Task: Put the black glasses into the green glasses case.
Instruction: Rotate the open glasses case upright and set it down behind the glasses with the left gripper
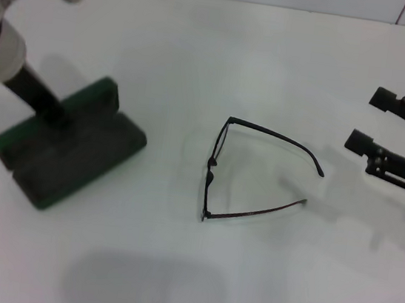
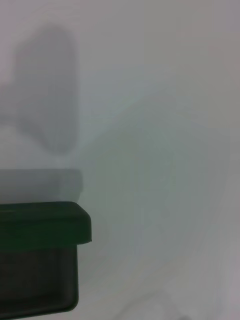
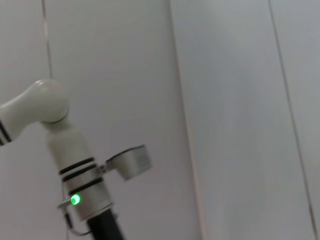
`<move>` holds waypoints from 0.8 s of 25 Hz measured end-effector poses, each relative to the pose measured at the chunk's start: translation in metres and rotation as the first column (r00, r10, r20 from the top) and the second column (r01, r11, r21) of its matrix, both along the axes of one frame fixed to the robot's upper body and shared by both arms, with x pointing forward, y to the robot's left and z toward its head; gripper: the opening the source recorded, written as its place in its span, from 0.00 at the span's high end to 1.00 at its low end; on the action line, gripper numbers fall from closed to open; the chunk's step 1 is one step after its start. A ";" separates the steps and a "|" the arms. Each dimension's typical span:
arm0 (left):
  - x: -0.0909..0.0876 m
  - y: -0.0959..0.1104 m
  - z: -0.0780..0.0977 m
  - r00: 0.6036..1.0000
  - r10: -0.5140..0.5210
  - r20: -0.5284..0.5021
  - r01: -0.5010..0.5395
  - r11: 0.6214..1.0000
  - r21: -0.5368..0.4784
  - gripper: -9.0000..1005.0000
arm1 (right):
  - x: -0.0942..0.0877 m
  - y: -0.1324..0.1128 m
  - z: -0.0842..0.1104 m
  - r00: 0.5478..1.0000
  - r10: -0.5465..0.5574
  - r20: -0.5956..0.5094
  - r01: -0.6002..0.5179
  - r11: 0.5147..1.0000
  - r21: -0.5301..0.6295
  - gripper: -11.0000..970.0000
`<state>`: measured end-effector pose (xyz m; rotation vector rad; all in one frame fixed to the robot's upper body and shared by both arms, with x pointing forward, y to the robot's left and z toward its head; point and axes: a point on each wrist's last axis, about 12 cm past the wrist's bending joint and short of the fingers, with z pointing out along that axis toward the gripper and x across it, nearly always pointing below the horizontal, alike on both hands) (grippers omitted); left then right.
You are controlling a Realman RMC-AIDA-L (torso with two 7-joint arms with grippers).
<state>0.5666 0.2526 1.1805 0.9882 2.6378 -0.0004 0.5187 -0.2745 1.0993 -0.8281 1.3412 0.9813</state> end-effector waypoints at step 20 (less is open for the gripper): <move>0.069 -0.122 0.015 0.755 -0.608 0.244 0.545 0.789 0.283 0.79 | -0.042 0.025 0.005 0.911 0.413 0.013 -0.413 0.909 0.057 0.20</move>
